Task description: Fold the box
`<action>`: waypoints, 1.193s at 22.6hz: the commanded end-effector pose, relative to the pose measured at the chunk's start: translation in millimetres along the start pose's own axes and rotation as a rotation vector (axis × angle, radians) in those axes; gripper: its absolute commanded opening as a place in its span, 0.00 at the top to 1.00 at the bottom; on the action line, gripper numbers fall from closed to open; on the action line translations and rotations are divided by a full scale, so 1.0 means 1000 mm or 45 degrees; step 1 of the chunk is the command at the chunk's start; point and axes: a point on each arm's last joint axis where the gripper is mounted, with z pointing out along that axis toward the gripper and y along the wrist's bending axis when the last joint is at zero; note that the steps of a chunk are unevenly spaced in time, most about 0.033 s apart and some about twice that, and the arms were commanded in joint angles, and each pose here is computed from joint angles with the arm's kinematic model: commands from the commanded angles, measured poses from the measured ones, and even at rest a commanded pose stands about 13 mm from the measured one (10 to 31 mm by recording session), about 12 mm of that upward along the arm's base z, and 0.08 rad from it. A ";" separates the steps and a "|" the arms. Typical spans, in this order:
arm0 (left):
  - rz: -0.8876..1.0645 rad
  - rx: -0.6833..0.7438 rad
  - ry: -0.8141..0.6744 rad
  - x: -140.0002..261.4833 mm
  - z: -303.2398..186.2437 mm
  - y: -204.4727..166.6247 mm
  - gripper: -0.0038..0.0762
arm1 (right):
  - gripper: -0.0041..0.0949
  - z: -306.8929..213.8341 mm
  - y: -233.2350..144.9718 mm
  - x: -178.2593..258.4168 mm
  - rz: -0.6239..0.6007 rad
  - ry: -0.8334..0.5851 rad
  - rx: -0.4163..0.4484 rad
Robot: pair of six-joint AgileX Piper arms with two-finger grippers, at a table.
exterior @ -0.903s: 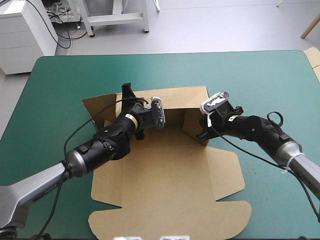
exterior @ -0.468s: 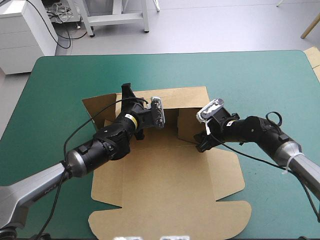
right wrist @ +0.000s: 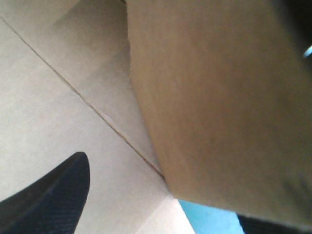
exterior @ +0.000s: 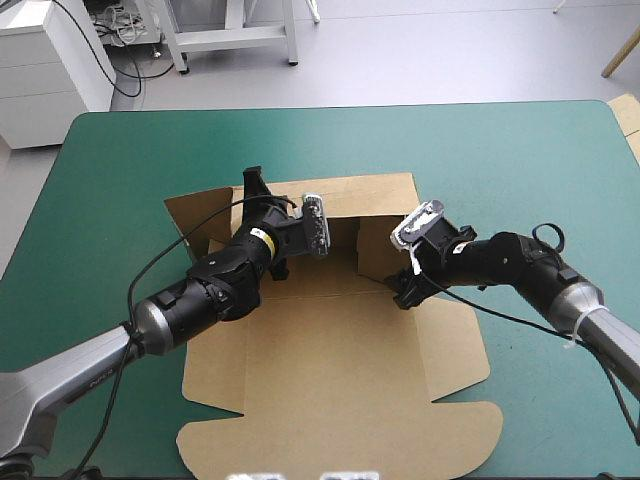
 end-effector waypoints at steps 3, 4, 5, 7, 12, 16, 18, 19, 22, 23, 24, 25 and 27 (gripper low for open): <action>-0.151 0.099 0.101 0.008 0.002 -0.012 0.96 | 0.26 -0.015 -0.008 -0.019 -0.044 -0.173 0.140; -0.151 0.099 0.101 0.008 0.002 -0.012 0.96 | 0.26 -0.015 -0.009 -0.019 -0.054 -0.182 0.154; -0.148 0.097 0.101 0.008 0.002 -0.012 0.96 | 0.27 -0.015 -0.010 -0.020 -0.062 -0.191 0.168; -0.148 0.097 0.099 0.007 0.002 -0.012 0.96 | 0.30 -0.015 -0.011 -0.021 -0.084 -0.200 0.189; -0.149 0.097 0.076 0.006 0.002 -0.012 0.96 | 0.57 -0.015 -0.010 -0.020 -0.095 -0.185 0.171; -0.150 0.097 0.056 0.004 0.002 -0.012 0.96 | 0.81 -0.015 -0.009 -0.019 -0.121 -0.179 0.166; -0.147 0.101 0.050 0.004 0.002 -0.012 0.96 | 0.93 -0.015 -0.010 -0.020 -0.124 -0.183 0.173; -0.145 0.103 0.047 0.004 0.002 -0.012 0.96 | 0.97 -0.015 -0.010 -0.020 -0.124 -0.183 0.173; -0.148 0.104 0.048 0.004 0.002 -0.012 0.96 | 0.98 -0.015 -0.008 -0.019 -0.074 -0.179 0.151; -0.153 0.107 0.045 0.004 0.002 -0.012 0.96 | 0.98 -0.014 -0.007 -0.019 -0.063 -0.173 0.130; -0.155 0.108 0.042 0.003 0.002 -0.012 0.96 | 0.98 -0.014 -0.006 -0.019 -0.054 -0.172 0.120; -0.158 0.110 0.033 0.003 0.002 -0.012 0.96 | 0.98 -0.014 -0.006 -0.018 -0.050 -0.167 0.109; -0.180 0.110 0.013 -0.002 -0.001 -0.012 0.96 | 0.98 -0.014 -0.006 -0.019 -0.041 -0.178 0.119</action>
